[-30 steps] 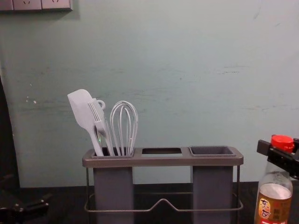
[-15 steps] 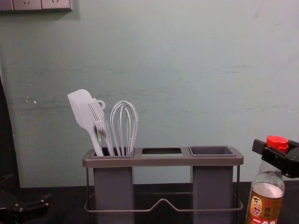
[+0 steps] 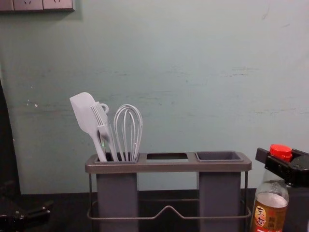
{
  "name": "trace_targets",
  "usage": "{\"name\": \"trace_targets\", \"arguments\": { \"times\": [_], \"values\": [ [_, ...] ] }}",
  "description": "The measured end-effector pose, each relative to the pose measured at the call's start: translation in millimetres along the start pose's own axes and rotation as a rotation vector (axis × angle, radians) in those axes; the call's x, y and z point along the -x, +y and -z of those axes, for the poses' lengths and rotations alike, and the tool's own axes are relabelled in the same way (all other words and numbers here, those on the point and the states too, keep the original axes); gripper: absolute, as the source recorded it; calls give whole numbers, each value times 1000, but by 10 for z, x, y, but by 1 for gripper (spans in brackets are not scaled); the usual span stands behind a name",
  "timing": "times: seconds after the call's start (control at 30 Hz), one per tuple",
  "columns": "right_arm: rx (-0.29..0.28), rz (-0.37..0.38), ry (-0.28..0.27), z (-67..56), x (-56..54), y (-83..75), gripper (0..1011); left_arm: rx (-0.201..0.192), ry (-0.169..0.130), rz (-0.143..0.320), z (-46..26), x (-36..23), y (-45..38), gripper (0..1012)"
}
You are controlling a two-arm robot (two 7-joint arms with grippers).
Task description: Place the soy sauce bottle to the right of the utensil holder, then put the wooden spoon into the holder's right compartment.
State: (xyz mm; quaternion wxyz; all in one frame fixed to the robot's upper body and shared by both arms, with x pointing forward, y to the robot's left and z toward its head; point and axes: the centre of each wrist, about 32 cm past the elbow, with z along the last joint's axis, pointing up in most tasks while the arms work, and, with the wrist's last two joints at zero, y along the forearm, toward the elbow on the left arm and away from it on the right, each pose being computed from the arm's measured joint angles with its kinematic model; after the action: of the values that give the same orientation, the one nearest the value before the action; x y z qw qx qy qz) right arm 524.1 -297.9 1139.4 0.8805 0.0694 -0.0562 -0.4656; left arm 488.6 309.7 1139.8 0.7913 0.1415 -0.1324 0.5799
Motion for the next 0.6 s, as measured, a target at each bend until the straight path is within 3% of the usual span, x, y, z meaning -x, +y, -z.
{"name": "trace_targets", "arguments": {
  "times": [0.43, 0.6],
  "values": [
    [3, 9, 15, 55, -3, 9, 384, 0, 0, 0, 0, 0, 0, 1000],
    [-6, 10, 10, 29, -15, 10, 557, 0, 0, 0, 0, 0, 0, 1000]
  ]
}}
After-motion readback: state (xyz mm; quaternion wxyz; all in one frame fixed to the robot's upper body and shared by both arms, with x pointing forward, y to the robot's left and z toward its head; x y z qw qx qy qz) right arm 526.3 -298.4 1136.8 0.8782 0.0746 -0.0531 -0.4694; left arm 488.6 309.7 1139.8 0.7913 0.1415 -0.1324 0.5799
